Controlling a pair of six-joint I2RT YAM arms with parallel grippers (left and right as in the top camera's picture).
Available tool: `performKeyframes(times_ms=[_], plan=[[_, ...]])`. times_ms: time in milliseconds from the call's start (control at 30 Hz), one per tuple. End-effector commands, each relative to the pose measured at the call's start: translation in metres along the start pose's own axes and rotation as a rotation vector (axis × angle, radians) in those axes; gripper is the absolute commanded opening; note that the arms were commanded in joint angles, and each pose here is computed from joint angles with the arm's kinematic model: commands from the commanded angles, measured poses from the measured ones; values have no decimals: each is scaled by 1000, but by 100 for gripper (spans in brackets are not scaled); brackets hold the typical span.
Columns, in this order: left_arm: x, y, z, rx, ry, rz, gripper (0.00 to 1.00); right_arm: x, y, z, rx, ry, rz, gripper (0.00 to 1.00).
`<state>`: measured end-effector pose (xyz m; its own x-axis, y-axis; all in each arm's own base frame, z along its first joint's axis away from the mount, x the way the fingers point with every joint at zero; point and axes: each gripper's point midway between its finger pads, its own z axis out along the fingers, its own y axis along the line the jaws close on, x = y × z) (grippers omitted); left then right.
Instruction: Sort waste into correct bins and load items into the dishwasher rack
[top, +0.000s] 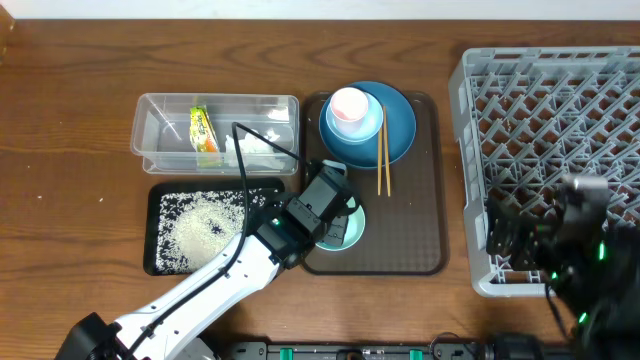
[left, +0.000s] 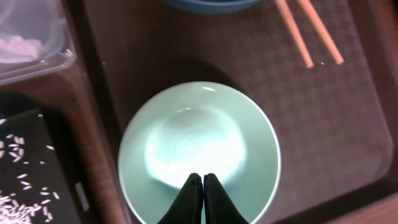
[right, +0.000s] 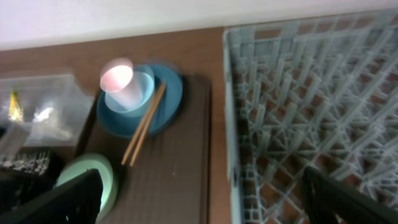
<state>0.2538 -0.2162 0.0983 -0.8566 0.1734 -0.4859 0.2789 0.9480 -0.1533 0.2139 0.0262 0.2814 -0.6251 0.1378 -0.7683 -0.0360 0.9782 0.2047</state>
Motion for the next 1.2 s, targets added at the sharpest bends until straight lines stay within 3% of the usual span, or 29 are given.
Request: performKeyframes(times_ms=[0,133,233,333,500,700,900,933,1033,1167], plan=[[-7,18,-5,-54,-24,-74,6,-24,16,5,-66,107,40,99],[-12,43,-18,-89,-36,-179,6,-37,48,11,-244,204,56,96],[-15,64,-32,-115,-56,-243,6,-37,82,11,-468,242,12,69],[-16,83,-46,-141,-76,-305,6,-28,95,17,-528,300,-16,59],[-14,113,-64,-190,-97,-403,6,0,123,29,-602,404,-147,55],[-3,155,-71,-325,-80,-490,14,33,154,60,-561,503,-298,46],[5,178,-77,-403,-70,-538,14,70,181,96,-497,598,-409,36],[5,179,-77,-405,-69,-542,16,75,184,102,-479,612,-417,35],[6,180,-77,-406,-69,-542,35,90,192,122,-437,652,-418,34],[6,180,-77,-407,-65,-542,37,105,201,143,-417,685,-425,33]])
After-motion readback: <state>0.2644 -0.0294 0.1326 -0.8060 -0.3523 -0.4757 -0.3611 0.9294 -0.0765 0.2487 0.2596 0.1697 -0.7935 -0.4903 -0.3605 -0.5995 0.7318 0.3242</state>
